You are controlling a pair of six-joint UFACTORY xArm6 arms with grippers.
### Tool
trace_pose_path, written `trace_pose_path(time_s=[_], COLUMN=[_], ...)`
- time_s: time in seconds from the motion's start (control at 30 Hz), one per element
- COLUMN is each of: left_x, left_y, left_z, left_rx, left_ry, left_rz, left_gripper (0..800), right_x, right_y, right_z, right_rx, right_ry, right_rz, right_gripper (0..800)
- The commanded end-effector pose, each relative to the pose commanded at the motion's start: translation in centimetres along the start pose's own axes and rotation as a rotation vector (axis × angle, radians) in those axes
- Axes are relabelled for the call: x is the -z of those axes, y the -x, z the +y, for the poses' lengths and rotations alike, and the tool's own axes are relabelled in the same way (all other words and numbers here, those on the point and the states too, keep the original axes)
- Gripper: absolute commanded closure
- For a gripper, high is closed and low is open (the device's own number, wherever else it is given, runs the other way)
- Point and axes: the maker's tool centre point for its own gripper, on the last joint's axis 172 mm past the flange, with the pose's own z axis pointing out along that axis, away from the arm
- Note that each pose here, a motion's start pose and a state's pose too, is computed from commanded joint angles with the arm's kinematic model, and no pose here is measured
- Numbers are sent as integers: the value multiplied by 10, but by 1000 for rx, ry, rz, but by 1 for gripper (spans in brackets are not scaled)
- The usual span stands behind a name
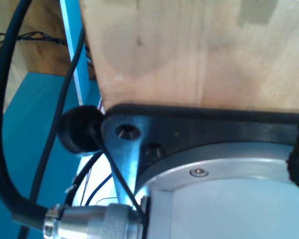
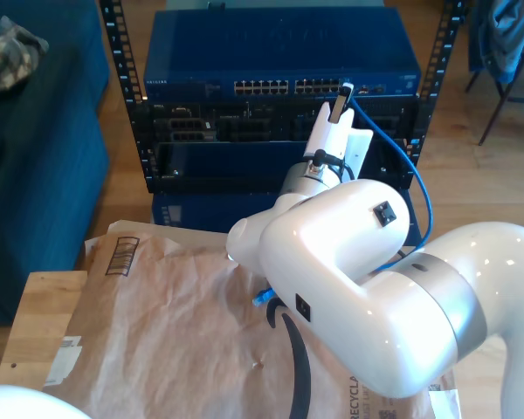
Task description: Grab the cable and plug it in
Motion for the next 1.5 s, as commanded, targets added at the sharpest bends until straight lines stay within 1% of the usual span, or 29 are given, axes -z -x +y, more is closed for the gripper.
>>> trace_pose_path(time_s=[0.77, 1.03, 1.5], left_x=[0, 0, 0], left_y=[0, 0, 0], left_z=[0, 0, 0], left_rx=[-1, -1, -1], left_ry=[-1, -1, -1], left_rz=[0, 0, 0], left_gripper=[0, 0, 0], right_x=[-1, -1, -3], right_y=[4, 4, 8], right_z=[-8, -2, -4], right_rx=[-16, -8, -19], right_ry=[-12, 0, 3], right_rz=[-2, -4, -10], right_gripper=[800, 800, 800])
